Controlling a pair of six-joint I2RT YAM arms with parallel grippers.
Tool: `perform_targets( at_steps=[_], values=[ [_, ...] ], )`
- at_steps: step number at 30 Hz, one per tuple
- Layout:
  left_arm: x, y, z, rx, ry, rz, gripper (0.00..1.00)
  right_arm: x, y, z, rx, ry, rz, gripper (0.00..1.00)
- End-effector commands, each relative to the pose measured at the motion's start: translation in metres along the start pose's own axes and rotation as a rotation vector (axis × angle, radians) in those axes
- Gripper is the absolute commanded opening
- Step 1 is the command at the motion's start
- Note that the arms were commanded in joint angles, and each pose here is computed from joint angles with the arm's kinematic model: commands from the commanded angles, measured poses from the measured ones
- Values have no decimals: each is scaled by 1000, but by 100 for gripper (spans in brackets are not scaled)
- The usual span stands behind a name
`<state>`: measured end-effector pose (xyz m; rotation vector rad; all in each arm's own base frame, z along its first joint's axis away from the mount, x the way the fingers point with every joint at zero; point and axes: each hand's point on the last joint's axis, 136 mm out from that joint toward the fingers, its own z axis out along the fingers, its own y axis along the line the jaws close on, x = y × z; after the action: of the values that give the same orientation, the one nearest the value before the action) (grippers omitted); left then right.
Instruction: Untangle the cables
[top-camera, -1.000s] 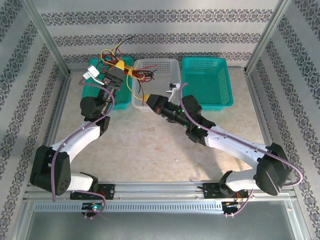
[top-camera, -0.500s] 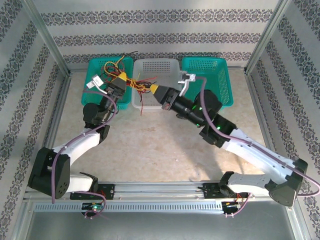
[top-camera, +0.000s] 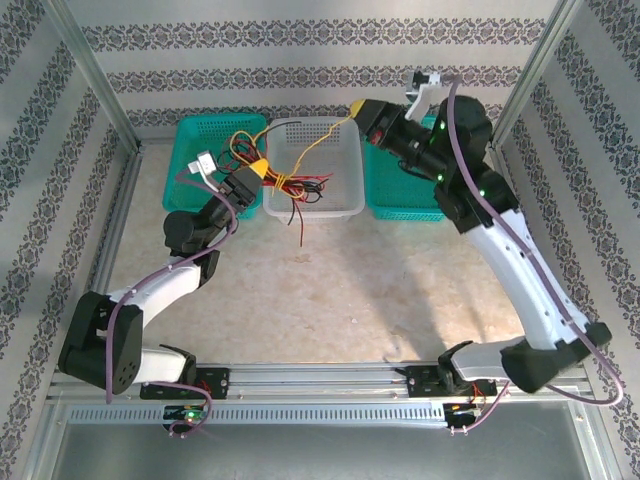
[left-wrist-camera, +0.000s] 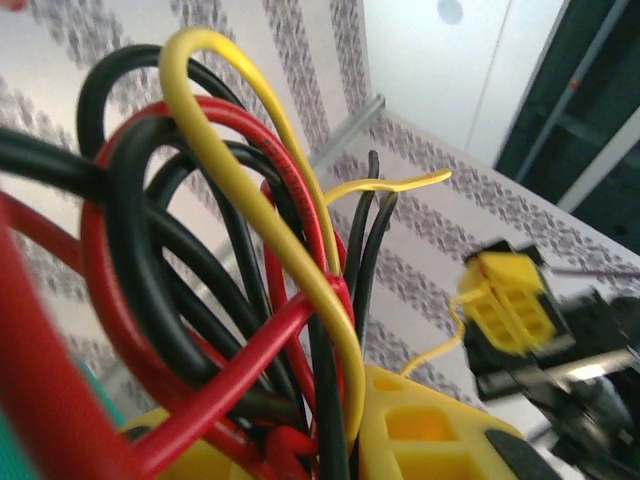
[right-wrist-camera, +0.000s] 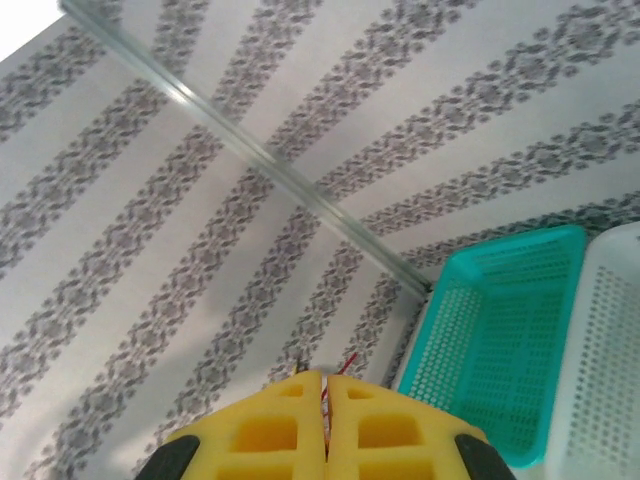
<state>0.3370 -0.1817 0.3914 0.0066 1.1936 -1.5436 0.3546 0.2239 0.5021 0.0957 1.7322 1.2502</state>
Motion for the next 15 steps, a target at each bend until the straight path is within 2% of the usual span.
perform_targets(
  at_steps=[1, 7, 12, 15],
  values=[
    [-1, -55, -1, 165, 97, 25, 0, -40, -7, 5, -27, -40, 5, 0],
    [-3, -80, 0, 203, 143, 36, 0, -51, -93, 42, 109, -20, 66, 0],
    [-38, -100, 0, 262, 19, 46, 0, -21, -159, 46, 223, 10, 132, 0],
    [-62, -108, 1, 260, -98, 85, 0, 19, -178, 44, 217, 53, 190, 0]
  ],
)
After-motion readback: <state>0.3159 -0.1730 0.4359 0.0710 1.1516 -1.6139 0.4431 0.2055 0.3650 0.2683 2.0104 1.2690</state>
